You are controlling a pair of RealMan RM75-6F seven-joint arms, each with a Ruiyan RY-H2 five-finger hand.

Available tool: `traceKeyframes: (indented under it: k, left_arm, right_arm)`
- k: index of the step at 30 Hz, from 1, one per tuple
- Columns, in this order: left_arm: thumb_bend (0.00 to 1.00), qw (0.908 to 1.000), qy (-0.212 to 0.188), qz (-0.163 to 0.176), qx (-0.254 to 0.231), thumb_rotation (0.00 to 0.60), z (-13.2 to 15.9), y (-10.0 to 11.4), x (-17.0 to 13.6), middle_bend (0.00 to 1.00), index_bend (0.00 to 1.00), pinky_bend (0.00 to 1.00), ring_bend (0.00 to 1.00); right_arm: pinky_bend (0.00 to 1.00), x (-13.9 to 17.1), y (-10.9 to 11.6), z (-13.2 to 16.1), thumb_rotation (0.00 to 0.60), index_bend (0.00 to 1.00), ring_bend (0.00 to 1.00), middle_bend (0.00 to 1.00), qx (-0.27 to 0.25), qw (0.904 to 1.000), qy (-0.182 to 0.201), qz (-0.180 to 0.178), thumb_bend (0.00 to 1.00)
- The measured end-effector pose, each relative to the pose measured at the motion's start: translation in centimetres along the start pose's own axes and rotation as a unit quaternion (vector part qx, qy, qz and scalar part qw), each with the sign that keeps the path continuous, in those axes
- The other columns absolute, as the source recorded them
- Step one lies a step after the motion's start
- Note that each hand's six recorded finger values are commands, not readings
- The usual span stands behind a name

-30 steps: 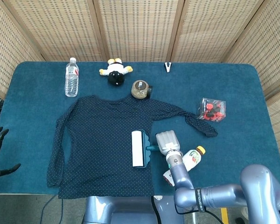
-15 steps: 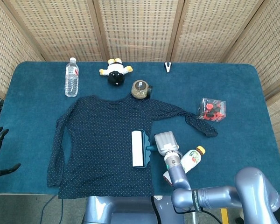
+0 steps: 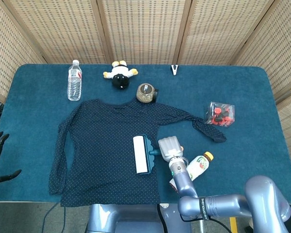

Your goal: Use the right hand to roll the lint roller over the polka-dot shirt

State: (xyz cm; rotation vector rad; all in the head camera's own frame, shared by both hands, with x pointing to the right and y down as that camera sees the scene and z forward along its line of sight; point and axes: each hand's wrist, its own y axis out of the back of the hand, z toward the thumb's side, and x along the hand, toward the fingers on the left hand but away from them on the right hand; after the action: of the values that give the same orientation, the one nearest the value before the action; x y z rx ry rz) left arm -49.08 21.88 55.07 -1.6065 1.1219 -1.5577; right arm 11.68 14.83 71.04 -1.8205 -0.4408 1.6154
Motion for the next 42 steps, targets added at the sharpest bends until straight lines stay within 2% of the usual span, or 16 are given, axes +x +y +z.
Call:
traceKeyframes:
  k: [9, 16, 21, 29, 35, 42]
  left_arm:
    - [0.0, 0.9999, -0.001, 0.001, -0.012, 0.6, -0.2, 0.4, 0.1, 0.0, 0.0, 0.0, 0.0]
    - [0.0, 0.9998, -0.002, -0.004, -0.02, 0.6, -0.3, 0.5, 0.3, 0.0, 0.0, 0.0, 0.0]
    - [0.0, 0.9996, 0.001, -0.014, -0.025, 0.6, -0.6, 0.2, 0.7, 0.0, 0.0, 0.0, 0.0]
    - [0.0, 0.9989, 0.009, -0.03, -0.034, 0.6, -1.3, -0.2, 1.6, 0.0, 0.0, 0.0, 0.0]
    - [0.0, 0.9983, 0.016, -0.041, -0.039, 0.6, -1.8, -0.4, 2.2, 0.0, 0.0, 0.0, 0.0]
    - [0.0, 0.9981, 0.018, -0.042, -0.042, 0.6, -1.9, -0.4, 2.4, 0.0, 0.0, 0.0, 0.0]
  right_arm:
    - [1.0, 0.1, 3.8, 1.2, 0.6, 0.71, 1.0, 1.0, 0.0, 0.9994, 0.014, -0.032, 0.89]
    - [1.0, -0.4, 6.6, 3.4, 0.6, 0.72, 1.0, 1.0, 0.04, 0.9974, 0.024, -0.054, 0.9]
    - [1.0, -1.5, 8.2, 6.6, 0.6, 0.73, 1.0, 1.0, 0.083, 0.9942, 0.028, -0.062, 0.9]
    - [1.0, -2.5, 8.5, 11.7, 0.6, 0.74, 1.0, 1.0, 0.135, 0.9883, 0.037, -0.061, 0.92]
    - [1.0, -3.0, 7.6, 14.3, 0.6, 0.75, 1.0, 1.0, 0.169, 0.9831, 0.041, -0.057, 0.92]
    - [1.0, -3.6, 6.1, 14.5, 0.6, 0.75, 1.0, 1.0, 0.21, 0.9753, 0.037, -0.059, 0.93]
